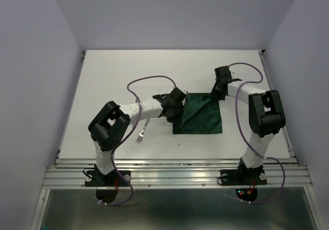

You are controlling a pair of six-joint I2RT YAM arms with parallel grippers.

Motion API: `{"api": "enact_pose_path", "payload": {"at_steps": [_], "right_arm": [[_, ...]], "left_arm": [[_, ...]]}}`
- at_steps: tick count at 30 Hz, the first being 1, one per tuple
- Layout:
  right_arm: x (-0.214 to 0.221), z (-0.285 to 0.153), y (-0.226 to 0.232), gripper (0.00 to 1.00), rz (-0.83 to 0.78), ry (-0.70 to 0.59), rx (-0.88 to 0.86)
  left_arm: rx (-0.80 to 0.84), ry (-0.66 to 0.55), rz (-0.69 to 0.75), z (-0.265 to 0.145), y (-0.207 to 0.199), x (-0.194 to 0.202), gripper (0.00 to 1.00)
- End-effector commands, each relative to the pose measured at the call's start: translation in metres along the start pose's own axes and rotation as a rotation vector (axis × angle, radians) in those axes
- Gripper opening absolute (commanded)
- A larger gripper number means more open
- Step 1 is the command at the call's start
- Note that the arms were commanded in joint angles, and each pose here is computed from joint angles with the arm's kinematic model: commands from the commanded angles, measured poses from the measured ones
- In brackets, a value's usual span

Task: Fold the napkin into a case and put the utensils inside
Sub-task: Smooth out the upper triangle-folded napkin at the center of the board.

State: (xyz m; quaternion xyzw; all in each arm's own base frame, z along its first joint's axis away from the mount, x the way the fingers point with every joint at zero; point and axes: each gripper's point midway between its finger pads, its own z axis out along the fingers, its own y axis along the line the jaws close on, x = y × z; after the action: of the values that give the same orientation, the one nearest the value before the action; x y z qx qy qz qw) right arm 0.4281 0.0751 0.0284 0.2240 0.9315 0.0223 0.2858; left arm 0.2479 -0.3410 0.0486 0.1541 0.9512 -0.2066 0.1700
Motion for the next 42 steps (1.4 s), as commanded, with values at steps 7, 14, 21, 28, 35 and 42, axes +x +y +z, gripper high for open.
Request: {"api": "enact_pose_path", "payload": {"at_steps": [7, 14, 21, 28, 35, 42], "right_arm": [[0.004, -0.005, -0.010, 0.13, -0.017, -0.001, 0.014], [0.005, -0.011, -0.012, 0.13, -0.012, -0.004, 0.010], [-0.006, -0.031, -0.002, 0.13, -0.003, -0.034, -0.053], [-0.005, -0.029, 0.001, 0.13, -0.008, -0.024, -0.059], [0.001, -0.026, -0.006, 0.14, -0.016, -0.019, -0.035], [0.001, -0.030, -0.005, 0.14, -0.020, -0.018, -0.047]], "left_arm": [[-0.116, -0.020, 0.018, 0.009, 0.025, -0.010, 0.00], [-0.085, -0.119, 0.002, -0.029, 0.006, -0.038, 0.00], [-0.021, -0.086, -0.017, -0.037, 0.000, -0.019, 0.00], [0.061, -0.016, 0.013, -0.020, 0.001, 0.012, 0.00], [-0.060, 0.055, 0.017, -0.001, 0.029, 0.031, 0.00], [-0.132, 0.023, 0.021, -0.008, 0.038, 0.021, 0.00]]}}
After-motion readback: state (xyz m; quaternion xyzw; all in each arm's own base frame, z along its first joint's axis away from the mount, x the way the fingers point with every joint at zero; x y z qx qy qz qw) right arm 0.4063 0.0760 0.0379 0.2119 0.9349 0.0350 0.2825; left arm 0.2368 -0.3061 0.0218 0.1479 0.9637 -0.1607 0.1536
